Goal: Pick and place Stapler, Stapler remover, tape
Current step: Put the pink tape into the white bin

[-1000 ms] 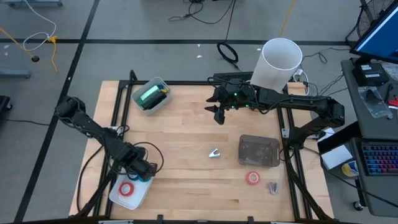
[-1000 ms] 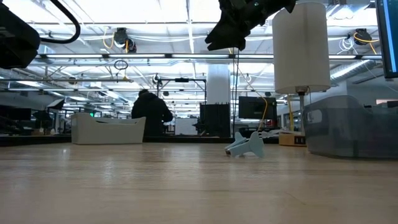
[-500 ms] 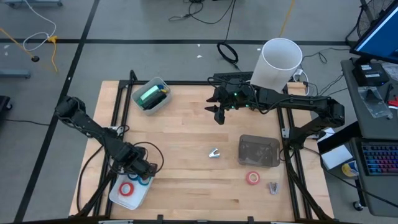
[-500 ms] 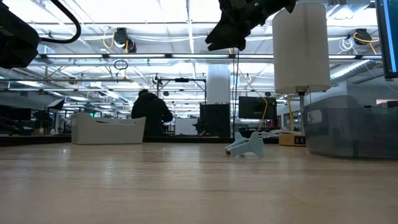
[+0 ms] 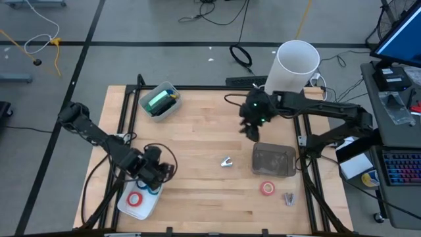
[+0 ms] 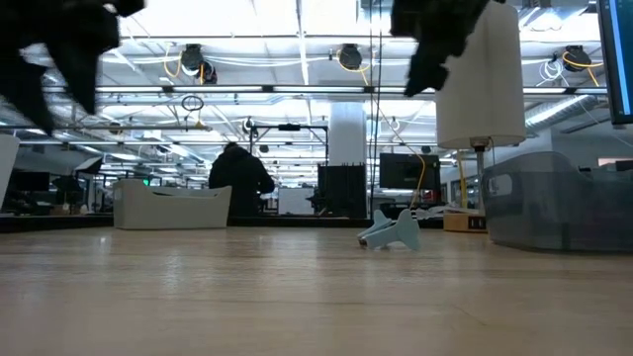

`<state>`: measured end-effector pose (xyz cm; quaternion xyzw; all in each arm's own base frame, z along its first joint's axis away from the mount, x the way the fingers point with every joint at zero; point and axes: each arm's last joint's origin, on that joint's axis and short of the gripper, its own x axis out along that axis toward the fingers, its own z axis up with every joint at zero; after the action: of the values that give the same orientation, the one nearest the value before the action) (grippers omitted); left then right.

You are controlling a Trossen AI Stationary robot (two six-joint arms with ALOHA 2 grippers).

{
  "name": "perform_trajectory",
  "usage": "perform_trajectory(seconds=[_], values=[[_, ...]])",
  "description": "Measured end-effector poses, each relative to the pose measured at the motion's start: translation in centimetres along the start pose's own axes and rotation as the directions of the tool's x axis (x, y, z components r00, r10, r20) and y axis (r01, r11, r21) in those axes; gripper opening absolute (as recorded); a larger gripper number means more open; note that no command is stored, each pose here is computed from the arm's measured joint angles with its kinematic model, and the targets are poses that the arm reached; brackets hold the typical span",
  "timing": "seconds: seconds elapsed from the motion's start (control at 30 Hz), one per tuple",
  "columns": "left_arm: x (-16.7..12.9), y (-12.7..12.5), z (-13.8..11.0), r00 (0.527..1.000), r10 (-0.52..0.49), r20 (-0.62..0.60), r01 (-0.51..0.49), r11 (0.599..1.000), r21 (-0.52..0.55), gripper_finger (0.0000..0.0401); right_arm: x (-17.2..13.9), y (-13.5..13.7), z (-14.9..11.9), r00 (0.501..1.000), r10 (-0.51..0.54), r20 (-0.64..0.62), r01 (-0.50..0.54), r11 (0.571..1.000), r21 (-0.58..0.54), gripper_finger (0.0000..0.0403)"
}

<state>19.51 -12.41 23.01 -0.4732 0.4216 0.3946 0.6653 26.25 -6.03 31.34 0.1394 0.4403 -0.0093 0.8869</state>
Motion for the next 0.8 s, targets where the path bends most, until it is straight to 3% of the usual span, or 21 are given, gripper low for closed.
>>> perform_trajectory(seconds=[0.17,0.43,0.63,0.8], values=[[0.2,-0.5,1.7,0.975,-0.051,0.216,0.042,0.998,0.048,0.0212,-1.3,1.7,-1.9,0.976,0.172,-0.133,-0.158,0.981,0.109,0.0169],[0.7,-1.4,3.8,0.947,-0.075,0.311,0.033,0.990,0.139,0.0212,-1.8,5.9,-6.1,0.910,0.263,-0.319,-0.227,0.963,0.145,0.0169],[0.0,-2.4,5.0,0.885,-0.183,0.429,0.099,0.973,0.210,0.0212,-0.6,8.0,-10.2,0.867,0.296,-0.400,-0.237,0.952,0.193,0.0169],[-1.5,-3.0,6.5,0.811,-0.277,0.515,0.138,0.946,0.292,0.0212,0.9,9.4,-12.5,0.858,0.360,-0.367,-0.312,0.932,0.183,0.0169]])
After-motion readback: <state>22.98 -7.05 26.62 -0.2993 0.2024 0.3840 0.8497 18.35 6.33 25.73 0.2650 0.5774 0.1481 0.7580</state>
